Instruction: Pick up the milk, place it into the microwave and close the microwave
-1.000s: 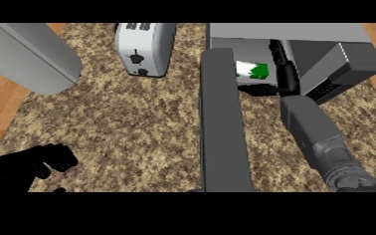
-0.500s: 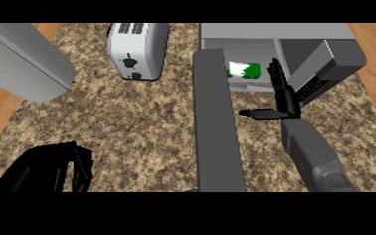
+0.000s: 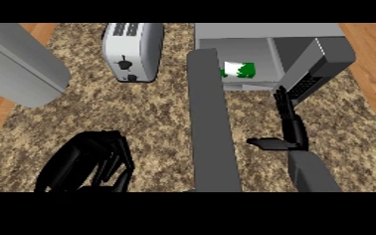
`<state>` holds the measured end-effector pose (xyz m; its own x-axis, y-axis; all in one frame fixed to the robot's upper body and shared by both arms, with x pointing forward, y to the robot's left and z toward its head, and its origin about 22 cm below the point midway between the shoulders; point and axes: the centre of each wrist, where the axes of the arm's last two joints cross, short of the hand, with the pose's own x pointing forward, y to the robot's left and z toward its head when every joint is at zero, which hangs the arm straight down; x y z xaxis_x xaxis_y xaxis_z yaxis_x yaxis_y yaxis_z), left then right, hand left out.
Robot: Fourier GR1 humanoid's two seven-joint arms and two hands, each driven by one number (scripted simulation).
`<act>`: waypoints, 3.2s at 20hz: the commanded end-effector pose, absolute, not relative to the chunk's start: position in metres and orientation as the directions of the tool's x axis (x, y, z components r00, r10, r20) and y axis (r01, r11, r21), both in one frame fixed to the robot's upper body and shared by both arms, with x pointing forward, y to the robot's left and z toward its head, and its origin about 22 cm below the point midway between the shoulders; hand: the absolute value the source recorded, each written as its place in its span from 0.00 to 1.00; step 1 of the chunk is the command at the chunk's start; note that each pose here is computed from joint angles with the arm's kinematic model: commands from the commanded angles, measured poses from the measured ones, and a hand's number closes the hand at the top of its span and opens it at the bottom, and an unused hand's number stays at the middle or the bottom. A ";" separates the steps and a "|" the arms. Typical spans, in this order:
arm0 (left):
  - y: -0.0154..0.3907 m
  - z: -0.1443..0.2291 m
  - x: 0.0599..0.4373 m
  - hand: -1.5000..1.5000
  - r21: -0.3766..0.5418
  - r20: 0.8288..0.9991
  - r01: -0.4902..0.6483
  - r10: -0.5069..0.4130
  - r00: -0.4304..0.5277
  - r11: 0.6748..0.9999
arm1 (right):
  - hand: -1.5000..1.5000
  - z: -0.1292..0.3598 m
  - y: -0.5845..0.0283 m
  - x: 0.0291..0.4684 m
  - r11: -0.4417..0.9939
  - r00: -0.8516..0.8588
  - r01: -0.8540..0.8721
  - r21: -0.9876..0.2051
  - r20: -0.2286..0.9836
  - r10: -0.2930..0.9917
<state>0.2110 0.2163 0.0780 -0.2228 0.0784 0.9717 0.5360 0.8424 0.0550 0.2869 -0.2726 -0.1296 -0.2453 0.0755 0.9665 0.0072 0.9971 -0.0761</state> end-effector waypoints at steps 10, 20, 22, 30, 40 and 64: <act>0.116 0.032 0.257 1.00 0.220 0.971 0.694 -0.081 -0.227 0.685 | 0.00 -0.126 -0.318 0.199 0.998 -0.292 0.008 -0.064 0.954 0.063; 0.068 -0.045 0.267 1.00 0.331 0.941 0.645 -0.194 -0.276 0.689 | 0.00 -0.083 -0.349 0.158 0.991 -0.383 -0.095 -0.091 0.922 0.048; 0.057 -0.051 0.255 1.00 0.323 0.939 0.606 -0.164 -0.303 0.727 | 0.00 -0.060 -0.347 0.175 0.989 -0.405 -0.111 -0.095 0.913 0.042; 0.046 -0.061 0.270 1.00 0.296 0.944 0.557 -0.150 -0.294 0.776 | 0.00 -0.024 -0.351 0.166 0.976 -0.449 -0.208 -0.065 0.893 -0.036; 0.024 -0.045 0.266 1.00 0.201 0.958 0.543 -0.049 -0.282 0.815 | 0.00 0.019 -0.335 0.169 0.946 -0.467 -0.316 -0.076 0.880 -0.085; 0.010 0.021 0.330 0.00 0.030 0.974 0.111 -0.004 -0.227 0.993 | 1.00 0.142 -0.376 0.205 0.843 -0.706 -0.123 -0.524 0.643 0.297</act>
<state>0.3166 0.0110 0.0060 -0.2258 -0.0370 0.9735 0.1828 0.9799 0.0797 0.2024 -0.3712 0.1196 -0.6616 0.1961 0.7238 -0.2039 0.8818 -0.4253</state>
